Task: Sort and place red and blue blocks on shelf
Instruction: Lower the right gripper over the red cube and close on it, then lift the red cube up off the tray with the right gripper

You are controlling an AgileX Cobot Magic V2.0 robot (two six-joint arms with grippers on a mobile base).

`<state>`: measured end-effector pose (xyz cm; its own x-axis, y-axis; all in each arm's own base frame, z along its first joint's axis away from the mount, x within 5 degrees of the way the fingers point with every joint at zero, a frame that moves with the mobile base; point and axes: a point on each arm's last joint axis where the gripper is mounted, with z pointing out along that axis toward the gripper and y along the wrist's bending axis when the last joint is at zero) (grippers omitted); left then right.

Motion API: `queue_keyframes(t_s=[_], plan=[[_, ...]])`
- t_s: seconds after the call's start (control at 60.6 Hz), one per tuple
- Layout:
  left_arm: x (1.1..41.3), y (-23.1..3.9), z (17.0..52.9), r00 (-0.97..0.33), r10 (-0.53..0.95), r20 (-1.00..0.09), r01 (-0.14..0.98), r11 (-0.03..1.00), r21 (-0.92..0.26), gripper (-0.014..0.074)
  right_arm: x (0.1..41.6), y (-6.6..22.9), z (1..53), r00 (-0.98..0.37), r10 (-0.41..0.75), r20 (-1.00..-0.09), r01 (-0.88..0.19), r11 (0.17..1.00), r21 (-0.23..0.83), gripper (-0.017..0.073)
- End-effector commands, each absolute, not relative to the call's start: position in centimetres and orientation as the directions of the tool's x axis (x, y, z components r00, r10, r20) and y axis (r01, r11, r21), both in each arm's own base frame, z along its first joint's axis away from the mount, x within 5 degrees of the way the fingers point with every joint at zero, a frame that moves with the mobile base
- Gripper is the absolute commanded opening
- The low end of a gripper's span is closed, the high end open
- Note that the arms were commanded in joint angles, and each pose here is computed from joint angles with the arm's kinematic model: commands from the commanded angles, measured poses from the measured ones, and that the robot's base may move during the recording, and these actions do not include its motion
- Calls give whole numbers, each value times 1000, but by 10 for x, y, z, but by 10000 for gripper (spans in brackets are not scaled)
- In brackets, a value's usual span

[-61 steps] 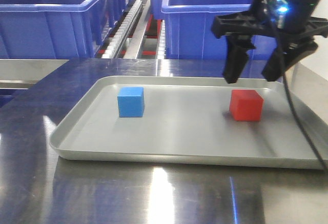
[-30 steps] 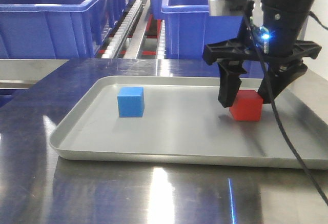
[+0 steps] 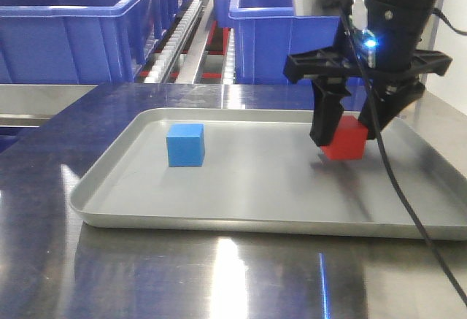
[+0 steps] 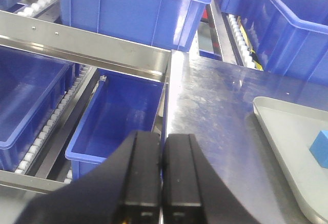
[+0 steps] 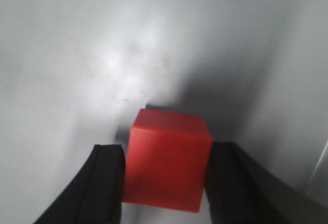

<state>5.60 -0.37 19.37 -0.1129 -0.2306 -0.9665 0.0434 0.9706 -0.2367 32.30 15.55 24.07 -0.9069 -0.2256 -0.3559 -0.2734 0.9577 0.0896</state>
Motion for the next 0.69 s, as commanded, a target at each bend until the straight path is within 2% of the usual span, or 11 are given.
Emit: queue_keyframes(t_s=[0.0, 0.182, 0.347, 0.512, 0.677], plan=[[56, -4, 195, -39, -243, -969, 67, 967, -245, 134, 320, 154, 282, -851, -209, -482, -292, 951, 104, 57], [56, -4, 195, -39, -243, -969, 67, 967, -245, 134, 307, 147, 319, -789, -178, -588, -303, 945, 121, 57], [56, -4, 195, -39, -243, -969, 67, 967, -245, 134, 285, 127, 356, -669, -105, -736, -302, 943, 139, 57], [56, -4, 195, -39, -243, -969, 67, 967, -245, 134, 247, 83, 376, -492, 23, -870, -239, 958, 161, 57], [56, -4, 195, -39, -243, -969, 67, 967, -245, 134, 202, 34, 366, -362, 120, -924, -109, 980, 169, 57]])
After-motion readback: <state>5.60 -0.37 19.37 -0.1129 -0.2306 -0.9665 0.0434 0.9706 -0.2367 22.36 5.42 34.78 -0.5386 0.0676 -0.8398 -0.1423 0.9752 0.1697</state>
